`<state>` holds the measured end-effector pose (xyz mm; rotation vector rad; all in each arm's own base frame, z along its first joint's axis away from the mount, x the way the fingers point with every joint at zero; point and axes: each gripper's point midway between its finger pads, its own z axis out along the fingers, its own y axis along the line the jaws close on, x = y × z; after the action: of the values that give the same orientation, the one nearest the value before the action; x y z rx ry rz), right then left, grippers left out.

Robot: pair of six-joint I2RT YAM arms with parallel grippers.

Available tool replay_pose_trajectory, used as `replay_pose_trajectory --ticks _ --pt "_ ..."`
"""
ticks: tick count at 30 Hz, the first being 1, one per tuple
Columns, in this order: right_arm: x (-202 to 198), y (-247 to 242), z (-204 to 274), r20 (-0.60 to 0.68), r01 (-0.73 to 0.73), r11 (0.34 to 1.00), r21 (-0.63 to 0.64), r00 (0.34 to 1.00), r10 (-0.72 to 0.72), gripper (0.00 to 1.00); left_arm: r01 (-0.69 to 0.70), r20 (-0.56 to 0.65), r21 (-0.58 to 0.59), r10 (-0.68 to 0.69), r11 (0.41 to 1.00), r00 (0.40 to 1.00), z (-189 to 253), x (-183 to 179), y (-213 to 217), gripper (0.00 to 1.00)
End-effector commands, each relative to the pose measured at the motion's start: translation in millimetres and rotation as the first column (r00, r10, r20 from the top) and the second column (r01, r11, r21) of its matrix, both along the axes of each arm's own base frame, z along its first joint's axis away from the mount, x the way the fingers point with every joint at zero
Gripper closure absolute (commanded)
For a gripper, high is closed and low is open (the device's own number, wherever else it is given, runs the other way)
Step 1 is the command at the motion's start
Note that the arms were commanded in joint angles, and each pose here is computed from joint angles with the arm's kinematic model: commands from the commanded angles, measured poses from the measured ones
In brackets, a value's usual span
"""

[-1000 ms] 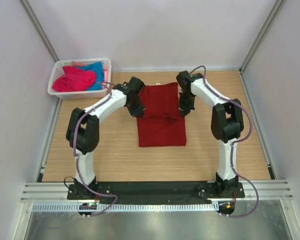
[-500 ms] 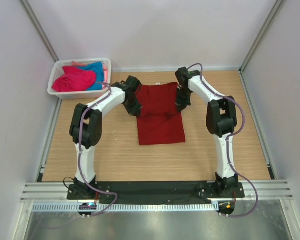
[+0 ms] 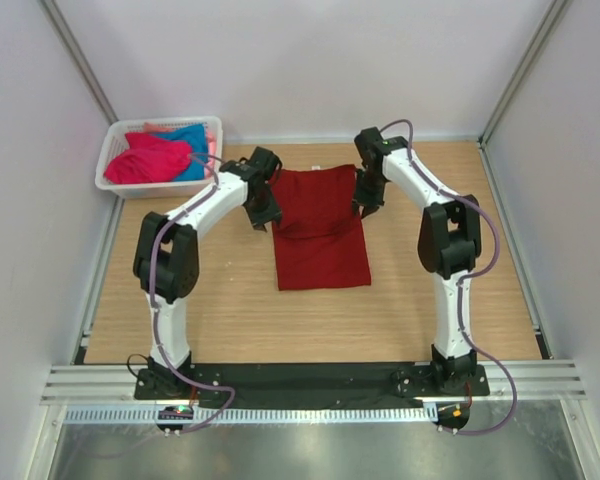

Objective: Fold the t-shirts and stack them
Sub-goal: Fold the tshirt

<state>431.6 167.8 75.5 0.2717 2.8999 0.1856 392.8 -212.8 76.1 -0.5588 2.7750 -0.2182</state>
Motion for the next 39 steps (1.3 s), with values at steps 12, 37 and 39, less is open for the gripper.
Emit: replay_pose_trajectory --ticks 12,37,39 --pt "-26 11 -15 0.004 0.030 0.997 0.075 1.000 -0.030 0.81 0.199 0.021 -0.044 -0.198 0.979 0.980 -13 -19 -50 0.77" --pt "-138 -10 -19 -0.150 -0.105 0.982 0.157 0.980 0.129 0.50 0.193 -0.014 -0.136 -0.197 0.972 0.980 2 -93 -14 0.56" --pt "-148 -14 -22 -0.170 -0.102 0.983 0.151 0.977 0.127 0.51 0.190 -0.022 -0.199 -0.198 0.961 0.980 0 -102 -24 0.55"
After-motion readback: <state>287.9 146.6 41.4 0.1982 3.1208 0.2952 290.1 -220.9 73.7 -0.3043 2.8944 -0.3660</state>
